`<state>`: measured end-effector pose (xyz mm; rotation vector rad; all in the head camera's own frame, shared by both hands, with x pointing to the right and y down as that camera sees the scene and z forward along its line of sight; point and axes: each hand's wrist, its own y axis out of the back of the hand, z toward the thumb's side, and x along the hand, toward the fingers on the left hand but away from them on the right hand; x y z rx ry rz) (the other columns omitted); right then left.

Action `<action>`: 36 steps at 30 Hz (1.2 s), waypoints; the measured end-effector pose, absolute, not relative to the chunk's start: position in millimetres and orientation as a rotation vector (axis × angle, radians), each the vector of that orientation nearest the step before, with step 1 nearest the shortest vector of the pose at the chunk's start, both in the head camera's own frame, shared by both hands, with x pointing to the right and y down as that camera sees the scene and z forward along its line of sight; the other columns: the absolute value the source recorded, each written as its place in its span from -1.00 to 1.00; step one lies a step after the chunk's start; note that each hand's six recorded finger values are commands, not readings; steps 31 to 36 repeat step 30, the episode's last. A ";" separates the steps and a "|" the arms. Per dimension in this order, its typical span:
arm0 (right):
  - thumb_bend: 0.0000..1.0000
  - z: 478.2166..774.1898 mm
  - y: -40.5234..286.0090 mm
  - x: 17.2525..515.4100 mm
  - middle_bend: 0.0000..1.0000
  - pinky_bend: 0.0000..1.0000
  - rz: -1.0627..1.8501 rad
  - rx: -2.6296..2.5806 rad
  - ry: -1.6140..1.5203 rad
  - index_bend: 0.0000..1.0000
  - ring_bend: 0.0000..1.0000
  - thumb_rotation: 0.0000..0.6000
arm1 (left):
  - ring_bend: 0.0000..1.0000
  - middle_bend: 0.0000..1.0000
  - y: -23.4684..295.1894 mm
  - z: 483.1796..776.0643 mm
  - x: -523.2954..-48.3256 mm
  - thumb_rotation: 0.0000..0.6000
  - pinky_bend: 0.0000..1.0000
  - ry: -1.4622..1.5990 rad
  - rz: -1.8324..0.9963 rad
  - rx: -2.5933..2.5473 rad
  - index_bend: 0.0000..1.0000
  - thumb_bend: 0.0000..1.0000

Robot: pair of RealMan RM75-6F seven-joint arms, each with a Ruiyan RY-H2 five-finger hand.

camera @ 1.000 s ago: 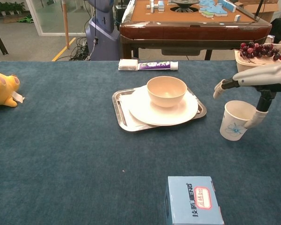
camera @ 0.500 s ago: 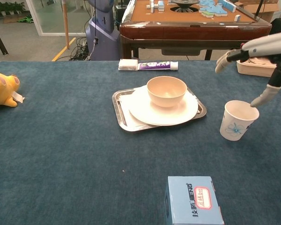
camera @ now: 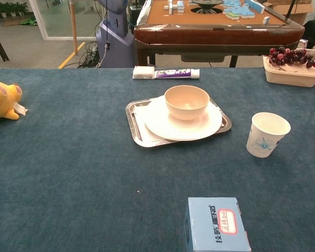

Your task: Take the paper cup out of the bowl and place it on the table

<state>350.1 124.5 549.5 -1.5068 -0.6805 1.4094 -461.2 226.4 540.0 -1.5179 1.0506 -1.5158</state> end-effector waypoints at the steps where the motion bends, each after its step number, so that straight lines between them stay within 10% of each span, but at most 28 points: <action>1: -0.61 549.7 129.7 356.6 -0.83 -0.85 1.414 -1.486 -0.692 -0.77 -1.00 1.00 | -1.00 -1.00 226.4 540.1 -461.1 1.00 -1.00 1.051 -1.516 -1.518 -1.00 -0.35; 36: -0.61 554.2 172.1 418.8 -0.81 -0.85 1.383 -1.446 -0.952 -0.74 -1.00 1.00 | -1.00 -1.00 229.0 547.5 -447.9 1.00 -1.00 0.989 -1.503 -1.520 -1.00 -0.35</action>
